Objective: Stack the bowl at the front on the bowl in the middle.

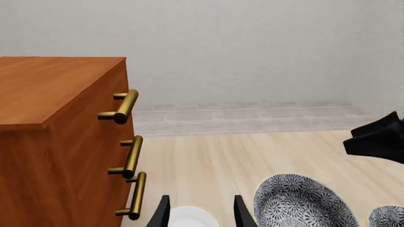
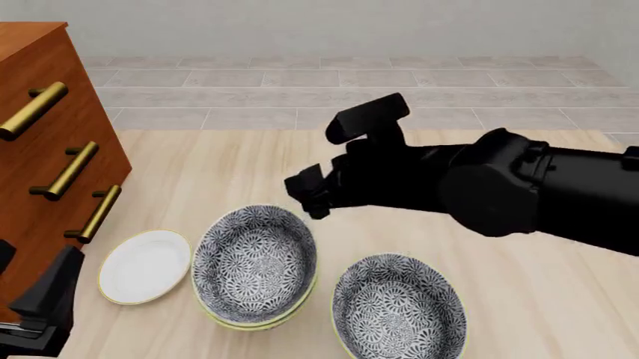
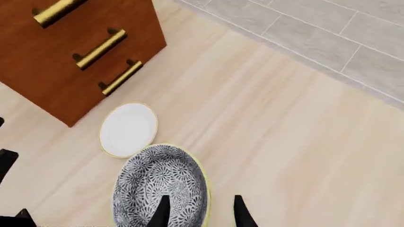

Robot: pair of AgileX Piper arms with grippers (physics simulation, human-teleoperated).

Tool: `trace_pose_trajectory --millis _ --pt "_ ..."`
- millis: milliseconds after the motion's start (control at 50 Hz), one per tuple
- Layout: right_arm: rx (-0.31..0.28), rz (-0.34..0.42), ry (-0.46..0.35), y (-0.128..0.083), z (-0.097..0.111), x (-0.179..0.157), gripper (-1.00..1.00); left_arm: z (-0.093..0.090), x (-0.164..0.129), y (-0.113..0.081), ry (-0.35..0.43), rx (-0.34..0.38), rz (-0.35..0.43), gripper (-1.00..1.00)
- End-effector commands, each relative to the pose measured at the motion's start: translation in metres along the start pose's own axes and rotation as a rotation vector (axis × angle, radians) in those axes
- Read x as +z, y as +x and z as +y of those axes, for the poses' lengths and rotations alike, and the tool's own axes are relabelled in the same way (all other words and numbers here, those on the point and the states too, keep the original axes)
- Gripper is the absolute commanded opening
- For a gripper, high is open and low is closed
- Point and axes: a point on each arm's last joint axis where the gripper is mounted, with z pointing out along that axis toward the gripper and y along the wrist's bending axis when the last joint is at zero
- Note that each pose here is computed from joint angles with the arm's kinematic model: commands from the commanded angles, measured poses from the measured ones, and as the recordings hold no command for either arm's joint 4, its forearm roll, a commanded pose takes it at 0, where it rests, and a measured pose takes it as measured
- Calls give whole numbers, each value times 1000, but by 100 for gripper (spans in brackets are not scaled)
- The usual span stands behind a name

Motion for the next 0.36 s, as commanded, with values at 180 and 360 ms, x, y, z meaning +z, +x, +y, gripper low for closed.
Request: trace_pose_trajectory --millis 180,360 --pt "-24 -144 16 -20 -7 -69 100 0 0 0 4 0 3 100" --pt "-31 -202 21 -24 -8 -103 100 0 0 1 7 0 7 100"
